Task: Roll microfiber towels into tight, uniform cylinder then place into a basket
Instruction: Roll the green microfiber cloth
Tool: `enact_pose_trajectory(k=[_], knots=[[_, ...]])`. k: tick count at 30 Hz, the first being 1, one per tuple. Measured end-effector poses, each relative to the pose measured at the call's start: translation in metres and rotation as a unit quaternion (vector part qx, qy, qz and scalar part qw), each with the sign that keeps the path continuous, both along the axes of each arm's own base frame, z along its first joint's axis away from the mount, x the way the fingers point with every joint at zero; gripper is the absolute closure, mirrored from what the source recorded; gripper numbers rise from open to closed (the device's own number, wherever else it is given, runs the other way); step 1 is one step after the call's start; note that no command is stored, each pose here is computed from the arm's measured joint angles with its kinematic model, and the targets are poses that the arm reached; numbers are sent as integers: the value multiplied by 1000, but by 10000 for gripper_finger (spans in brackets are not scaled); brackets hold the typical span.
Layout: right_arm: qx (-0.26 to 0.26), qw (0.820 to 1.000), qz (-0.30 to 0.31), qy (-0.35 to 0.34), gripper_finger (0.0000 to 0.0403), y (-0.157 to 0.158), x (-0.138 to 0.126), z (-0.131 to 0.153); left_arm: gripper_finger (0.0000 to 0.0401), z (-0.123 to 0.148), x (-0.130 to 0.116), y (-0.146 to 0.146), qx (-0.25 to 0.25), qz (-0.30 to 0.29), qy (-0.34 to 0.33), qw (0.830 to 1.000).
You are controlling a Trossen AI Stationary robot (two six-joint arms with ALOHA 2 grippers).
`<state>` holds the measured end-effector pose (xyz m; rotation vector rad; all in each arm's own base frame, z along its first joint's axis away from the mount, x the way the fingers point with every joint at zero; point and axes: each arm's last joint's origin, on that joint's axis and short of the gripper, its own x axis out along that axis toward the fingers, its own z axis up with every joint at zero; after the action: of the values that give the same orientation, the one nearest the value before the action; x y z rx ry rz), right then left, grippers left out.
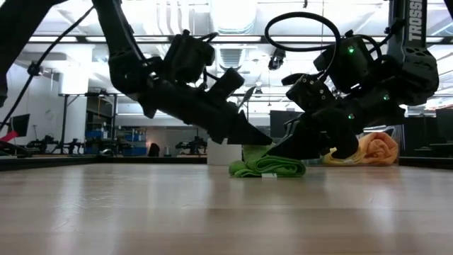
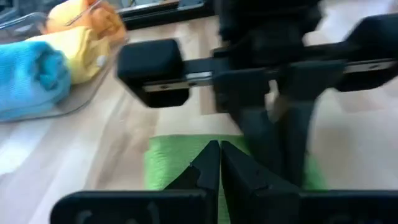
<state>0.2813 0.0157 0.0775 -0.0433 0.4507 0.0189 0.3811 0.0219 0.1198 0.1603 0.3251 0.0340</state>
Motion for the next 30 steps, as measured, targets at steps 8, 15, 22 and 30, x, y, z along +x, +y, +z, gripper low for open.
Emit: enact_pose_trajectory(k=[8,15,22,30], knots=[[-1,1000,-2,0,394,0,0,0,401,-21,-1,22,0,40,27,999],[-2,1000,-5,0,394,-1,0,0,401,-34,1,30,-5,46,33,998],[-2,1000,-5,0,394,-1,0,0,401,-34,1,31,-3,50,32,998],[4,1000,-6,-2,394,0,0,1,401,-34,0,31,-2,53,33,998]])
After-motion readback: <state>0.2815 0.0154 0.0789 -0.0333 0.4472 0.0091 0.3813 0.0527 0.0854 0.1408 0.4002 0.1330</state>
